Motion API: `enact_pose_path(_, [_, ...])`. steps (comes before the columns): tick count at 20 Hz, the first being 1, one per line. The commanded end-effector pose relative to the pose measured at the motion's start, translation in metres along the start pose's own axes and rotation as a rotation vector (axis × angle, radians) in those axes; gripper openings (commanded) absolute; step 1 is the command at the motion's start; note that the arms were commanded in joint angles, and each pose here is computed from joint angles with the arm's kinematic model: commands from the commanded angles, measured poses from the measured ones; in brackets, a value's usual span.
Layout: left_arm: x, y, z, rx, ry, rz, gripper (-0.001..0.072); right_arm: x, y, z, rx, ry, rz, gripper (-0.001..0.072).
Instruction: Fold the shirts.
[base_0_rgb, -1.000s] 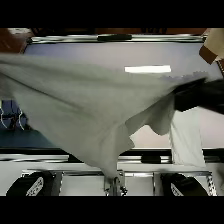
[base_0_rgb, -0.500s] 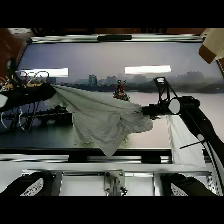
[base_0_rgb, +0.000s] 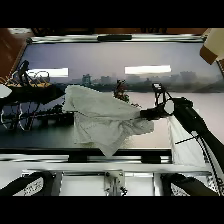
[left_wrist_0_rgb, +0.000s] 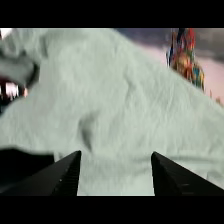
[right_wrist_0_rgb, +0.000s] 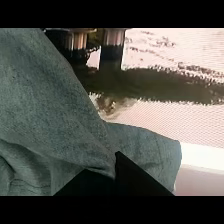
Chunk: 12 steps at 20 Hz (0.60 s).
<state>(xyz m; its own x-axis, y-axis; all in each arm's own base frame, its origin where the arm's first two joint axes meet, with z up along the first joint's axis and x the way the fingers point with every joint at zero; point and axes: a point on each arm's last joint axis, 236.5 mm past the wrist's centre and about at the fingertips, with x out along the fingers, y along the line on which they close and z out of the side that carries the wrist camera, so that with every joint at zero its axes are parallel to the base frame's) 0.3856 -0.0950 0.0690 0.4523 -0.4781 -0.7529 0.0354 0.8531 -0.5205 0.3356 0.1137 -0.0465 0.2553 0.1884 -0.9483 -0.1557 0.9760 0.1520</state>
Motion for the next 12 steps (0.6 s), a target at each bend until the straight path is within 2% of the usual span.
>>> enact_pose_path(1, [-0.013, -0.005, -0.092, -0.069, 0.391, -0.028, 0.0495, 0.0, 0.0, -0.015, 0.004, 0.064, -0.001, 0.0076])
enact_pose_path(3, [0.006, -0.01, -0.149, -0.091, 0.546, -0.027, 0.0512, 0.0, 0.0, -0.016, 0.005, 0.068, 0.0, 0.0076])
enact_pose_path(5, [0.034, -0.022, -0.203, -0.068, 0.634, -0.033, 0.0672, 0.0, 0.0, -0.017, 0.005, 0.073, 0.0, 0.0076])
enact_pose_path(7, [0.059, -0.035, -0.233, -0.086, 0.631, -0.045, 0.0673, -0.001, 0.0, -0.02, 0.004, 0.086, -0.001, 0.0076])
enact_pose_path(12, [0.098, -0.068, -0.258, -0.141, 0.566, -0.089, 0.0672, -0.001, -0.001, -0.021, -0.003, 0.087, -0.005, 0.0076])
